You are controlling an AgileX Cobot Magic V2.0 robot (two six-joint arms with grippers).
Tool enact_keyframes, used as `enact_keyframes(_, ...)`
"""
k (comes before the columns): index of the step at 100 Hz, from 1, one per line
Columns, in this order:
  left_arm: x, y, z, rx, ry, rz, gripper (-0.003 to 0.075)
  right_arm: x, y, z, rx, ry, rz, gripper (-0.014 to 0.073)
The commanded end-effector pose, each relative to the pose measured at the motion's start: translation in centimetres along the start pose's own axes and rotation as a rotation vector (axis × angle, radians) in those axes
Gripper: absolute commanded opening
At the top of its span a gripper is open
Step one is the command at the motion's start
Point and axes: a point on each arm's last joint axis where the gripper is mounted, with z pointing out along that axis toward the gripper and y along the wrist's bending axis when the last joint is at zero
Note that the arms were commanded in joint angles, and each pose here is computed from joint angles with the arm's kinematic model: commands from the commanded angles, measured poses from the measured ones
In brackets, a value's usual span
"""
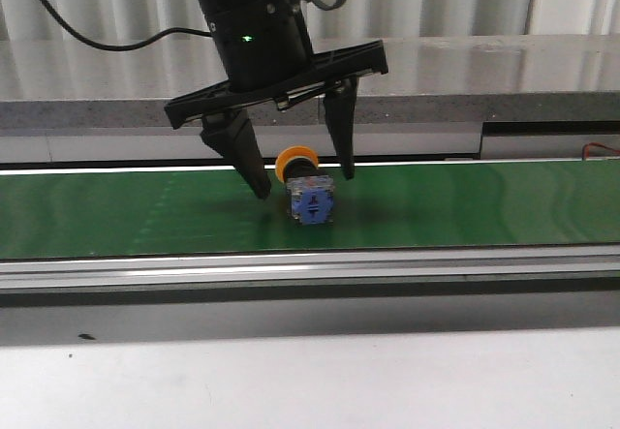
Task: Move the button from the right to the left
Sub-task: 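Close the left gripper around the button's blue base, then lift the button with the left gripper and carry it over the blue tray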
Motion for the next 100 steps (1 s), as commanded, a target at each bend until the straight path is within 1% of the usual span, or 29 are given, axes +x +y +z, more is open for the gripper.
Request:
enact_keyframes(1,-0.2,-0.7,-2.8,0.036,-0.077,0.001,0.0449,-1.5,-0.2,-0.3,0.016,-0.093,-0.002,-0.0066)
enact_keyframes(4,-0.2,-0.6,-2.5,0.025,-0.07,0.003,0.0412,-1.5,-0.2,-0.3,0.016,-0.093,-0.002,-0.0066)
enact_keyframes(7,-0.2,-0.6,-2.4,0.021,-0.063,0.003,0.0351,-1.5,-0.2,-0.3,0.016,-0.093,-0.002,-0.0066)
enact_keyframes(9,-0.2,-0.6,-2.3,0.018,-0.057,0.002,0.0325,-1.5,-0.2,-0.3,0.016,-0.093,-0.002,-0.0066)
enact_keyframes(10,-0.1,-0.5,-2.3,0.014,-0.053,0.003,0.0284,-1.5,-0.2,-0.3,0.016,-0.093,-0.002,-0.0066)
enact_keyframes(11,-0.1,-0.5,-2.2,0.013,-0.051,0.003,0.0284,-1.5,-0.2,-0.3,0.016,-0.093,-0.002,-0.0066)
enact_keyframes(14,-0.1,-0.5,-2.2,0.008,-0.051,0.005,0.0218,-1.5,-0.2,-0.3,0.016,-0.093,-0.002,-0.0066)
enact_keyframes(19,-0.1,-0.4,-2.2,-0.004,-0.053,0.01,0.0142,-1.5,-0.2,-0.3,0.016,-0.093,-0.002,-0.0066)
enact_keyframes(24,-0.2,-0.4,-2.2,-0.006,-0.053,0.011,0.009,-1.5,-0.2,-0.3,0.016,-0.093,-0.002,-0.0066)
enact_keyframes(28,-0.2,-0.4,-2.4,-0.009,-0.051,0.013,0.0066,-1.5,-0.2,-0.3,0.016,-0.093,-0.002,-0.0066)
enact_keyframes(35,-0.3,-0.3,-2.9,-0.013,-0.044,0.011,0.0062,-1.5,-0.2,-0.3,0.016,-0.093,-0.002,-0.0066)
enact_keyframes(44,-0.5,-0.3,-3.9,-0.028,-0.035,0.041,0.0062,-1.5,-0.2,-0.3,0.016,-0.093,-0.002,-0.0066)
enact_keyframes(52,-1.1,0.4,-4.9,-0.034,-0.038,0.025,0.0062,-1.5,-0.2,-0.3,0.016,-0.093,-0.002,-0.0066)
enact_keyframes(65,-2.1,1.8,-6.5,-0.025,-0.082,0.017,0.0062,-1.5,-0.2,-0.3,0.016,-0.093,-0.002,-0.0066)
enact_keyframes(79,-2.9,3.9,-7.9,-0.026,-0.113,0.019,0.0062,-1.5,-0.2,-0.3,0.016,-0.093,-0.002,-0.0066)
enact_keyframes(100,-4.5,8.5,-9.8,-0.049,-0.16,-0.011,0.0062,-1.5,-0.2,-0.3,0.016,-0.093,-0.002,-0.0066)
